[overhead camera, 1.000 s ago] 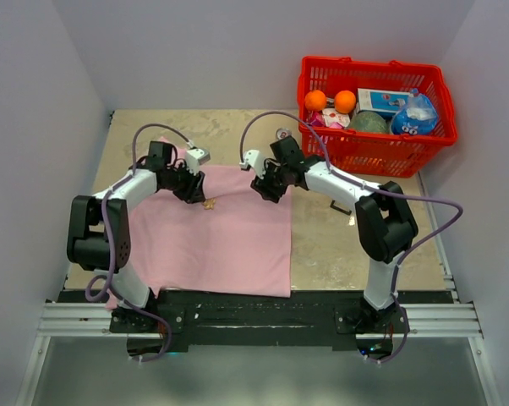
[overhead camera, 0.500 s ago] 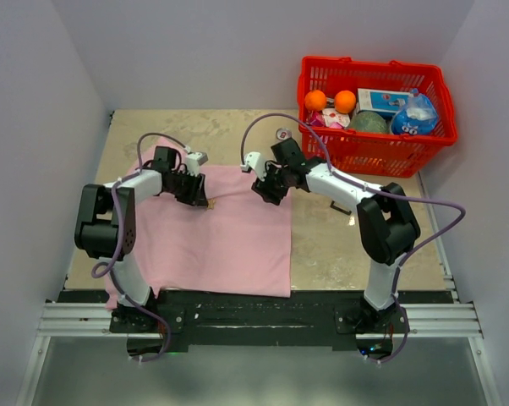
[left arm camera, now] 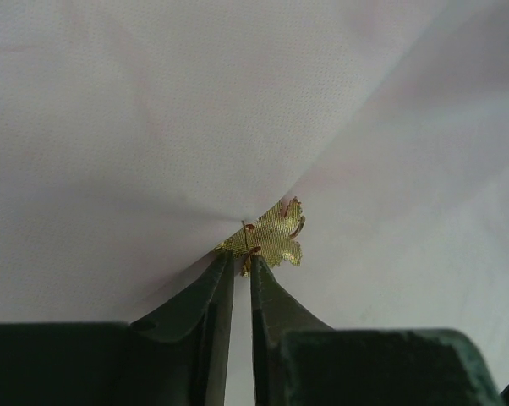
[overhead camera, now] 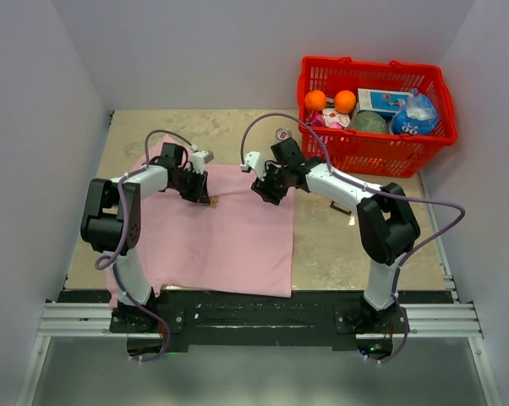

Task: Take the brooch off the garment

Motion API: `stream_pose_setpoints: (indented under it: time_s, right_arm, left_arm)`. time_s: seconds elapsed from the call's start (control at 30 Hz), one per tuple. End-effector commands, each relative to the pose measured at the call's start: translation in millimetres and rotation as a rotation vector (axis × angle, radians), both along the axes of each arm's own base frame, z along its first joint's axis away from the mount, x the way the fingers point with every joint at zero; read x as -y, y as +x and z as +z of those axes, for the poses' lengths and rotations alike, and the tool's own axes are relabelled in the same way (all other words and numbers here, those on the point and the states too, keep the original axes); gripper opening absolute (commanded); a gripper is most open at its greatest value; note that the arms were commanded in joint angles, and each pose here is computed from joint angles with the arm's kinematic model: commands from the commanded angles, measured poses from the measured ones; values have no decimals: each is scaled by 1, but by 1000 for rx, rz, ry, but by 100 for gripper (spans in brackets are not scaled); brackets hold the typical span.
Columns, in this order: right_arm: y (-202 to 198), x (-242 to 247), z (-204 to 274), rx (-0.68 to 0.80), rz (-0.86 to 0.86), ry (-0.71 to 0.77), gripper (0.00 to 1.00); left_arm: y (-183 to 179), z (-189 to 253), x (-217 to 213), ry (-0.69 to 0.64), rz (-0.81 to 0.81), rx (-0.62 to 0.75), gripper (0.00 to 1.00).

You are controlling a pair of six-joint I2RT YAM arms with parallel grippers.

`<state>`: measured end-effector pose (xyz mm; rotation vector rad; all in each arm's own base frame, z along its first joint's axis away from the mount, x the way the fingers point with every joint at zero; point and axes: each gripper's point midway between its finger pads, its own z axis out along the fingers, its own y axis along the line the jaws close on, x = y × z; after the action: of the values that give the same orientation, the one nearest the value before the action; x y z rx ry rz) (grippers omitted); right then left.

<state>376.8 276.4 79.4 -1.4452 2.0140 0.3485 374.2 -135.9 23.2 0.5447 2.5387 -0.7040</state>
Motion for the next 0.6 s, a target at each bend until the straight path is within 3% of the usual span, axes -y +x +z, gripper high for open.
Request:
stream_pose_setpoints:
  time_s: [0.0,0.17,0.27,0.4,0.57]
  right_arm:
    - [5,-7,19,44,-4,40,56]
    - [5,-7,16,38,-6,39,56]
    - [7,-8,18,41,-4,43,56]
    - [5,-17,27,37,24,79,56]
    - [-2,-45,62,136,221,192,55]
  left_arm:
    - [16,12,-1,44,21,52,17]
    - [20,13,0,93,22,72,12]
    - [18,15,7,72,-8,68,0]
    - [12,19,11,60,-61,28,0]
    - [10,39,16,25,-83,20,0]
